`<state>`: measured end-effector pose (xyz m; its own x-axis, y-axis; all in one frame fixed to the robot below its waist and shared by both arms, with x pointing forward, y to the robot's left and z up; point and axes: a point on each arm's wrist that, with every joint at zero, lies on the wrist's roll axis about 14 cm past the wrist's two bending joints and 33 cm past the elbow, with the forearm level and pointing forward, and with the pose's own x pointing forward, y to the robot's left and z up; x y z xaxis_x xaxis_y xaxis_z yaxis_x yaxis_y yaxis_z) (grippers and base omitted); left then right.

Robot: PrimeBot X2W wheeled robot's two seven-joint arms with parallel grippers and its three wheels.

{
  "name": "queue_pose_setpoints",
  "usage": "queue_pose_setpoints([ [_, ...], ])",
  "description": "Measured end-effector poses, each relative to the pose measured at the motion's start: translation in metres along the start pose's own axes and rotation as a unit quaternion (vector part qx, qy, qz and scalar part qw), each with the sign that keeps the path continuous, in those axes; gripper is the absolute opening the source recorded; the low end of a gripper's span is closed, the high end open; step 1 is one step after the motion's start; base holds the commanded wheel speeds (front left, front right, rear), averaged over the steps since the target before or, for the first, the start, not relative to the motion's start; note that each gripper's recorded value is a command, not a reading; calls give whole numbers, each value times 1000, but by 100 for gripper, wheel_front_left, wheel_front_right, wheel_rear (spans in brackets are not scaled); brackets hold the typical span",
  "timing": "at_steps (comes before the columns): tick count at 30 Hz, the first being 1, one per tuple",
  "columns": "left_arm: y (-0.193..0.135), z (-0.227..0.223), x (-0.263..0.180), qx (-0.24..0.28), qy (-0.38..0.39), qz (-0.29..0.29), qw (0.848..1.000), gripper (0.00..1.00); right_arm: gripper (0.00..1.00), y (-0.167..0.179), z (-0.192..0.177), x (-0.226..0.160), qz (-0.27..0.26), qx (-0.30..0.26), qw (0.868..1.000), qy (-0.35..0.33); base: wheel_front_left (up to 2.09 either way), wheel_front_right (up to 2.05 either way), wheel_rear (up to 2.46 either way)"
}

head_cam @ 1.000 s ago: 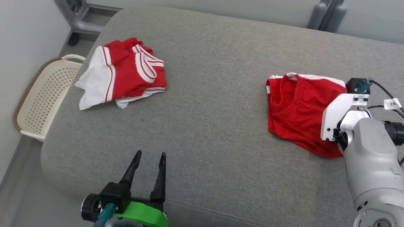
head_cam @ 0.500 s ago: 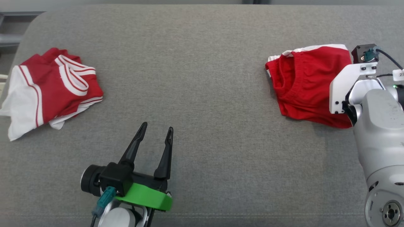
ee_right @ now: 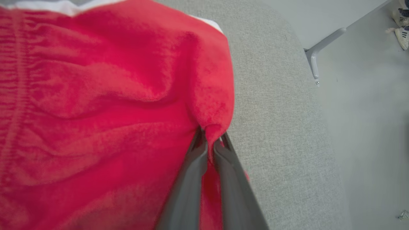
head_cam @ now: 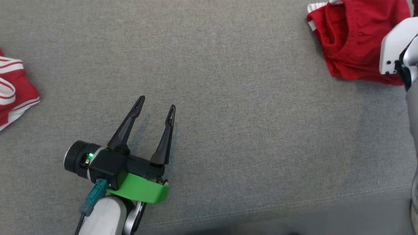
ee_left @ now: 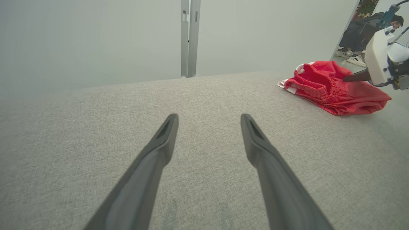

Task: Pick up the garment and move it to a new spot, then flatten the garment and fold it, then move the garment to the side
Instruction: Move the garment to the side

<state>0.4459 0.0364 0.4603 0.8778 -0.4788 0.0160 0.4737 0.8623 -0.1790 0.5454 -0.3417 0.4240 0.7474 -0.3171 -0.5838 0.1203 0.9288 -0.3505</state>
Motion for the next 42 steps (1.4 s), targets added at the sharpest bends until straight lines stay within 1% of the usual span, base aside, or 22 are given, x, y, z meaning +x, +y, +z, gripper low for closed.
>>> queue_pose_setpoints([
  [4, 0, -16, 10, -4, 16, -14, 1000, 100, 0, -24, -13, 13, -27, -23, 999, 15, 0, 0, 0],
  [7, -2, -25, 16, -9, 23, -23, 999, 100, 0, -51, -22, 19, -56, -40, 997, 26, 0, 0, 0],
  [14, -6, -43, 22, -18, 43, -41, 998, 100, 0, -104, -38, 19, -110, -78, 990, 38, 0, 0, 0],
  [17, -6, -45, 22, -18, 46, -44, 998, 100, 0, -113, -44, 18, -118, -82, 989, 38, 0, 0, 0],
  [20, -6, -46, 21, -18, 50, -44, 998, 100, 0, -115, -36, 21, -120, -91, 988, 13, 0, 0, 0],
  [21, -5, -47, 21, -18, 51, -43, 998, 100, 7, -116, -34, 22, -120, -95, 988, 8, 0, 0, 0],
  [22, -5, -47, 20, -18, 52, -43, 998, 100, 10, -116, -32, 23, -120, -102, 988, 0, 0, 0, 0],
  [23, -5, -47, 19, -17, 53, -43, 998, 100, 6, -116, -30, 23, -120, -105, 987, -5, 0, 0, 0],
  [24, -5, -47, 18, -17, 54, -42, 998, 100, 18, -116, -29, 24, -121, -104, 987, -8, 0, 0, 0],
  [25, -4, -47, 17, -16, 55, -41, 998, 100, 67, -116, -28, 24, -121, -105, 987, -10, 0, 0, 0],
  [26, -4, -47, 17, -16, 55, -40, 998, 100, 100, -115, -25, 25, -122, -109, 986, -17, 0, 0, 0],
  [28, -3, -46, 15, -15, 57, -39, 998, 100, 100, -115, -18, 24, -124, -120, 985, -31, 0, 0, 0],
  [32, -2, -42, 12, -13, 53, -33, 998, 100, 100, -114, 8, 17, -131, -145, 977, -88, 0, 0, 0],
  [35, -3, -35, 10, -14, 43, -29, 999, 100, 100, -100, 20, 11, -120, -127, 976, -131, 0, 0, 0],
  [40, -5, -21, 3, -15, 22, -18, 999, 100, 100, -73, 20, -4, -91, -79, 977, -176, 0, 0, 0],
  [42, 0, -14, -1, -35, 12, 5, 999, 100, 100, -61, 15, -11, -76, -53, 978, -186, 0, 0, 0],
])
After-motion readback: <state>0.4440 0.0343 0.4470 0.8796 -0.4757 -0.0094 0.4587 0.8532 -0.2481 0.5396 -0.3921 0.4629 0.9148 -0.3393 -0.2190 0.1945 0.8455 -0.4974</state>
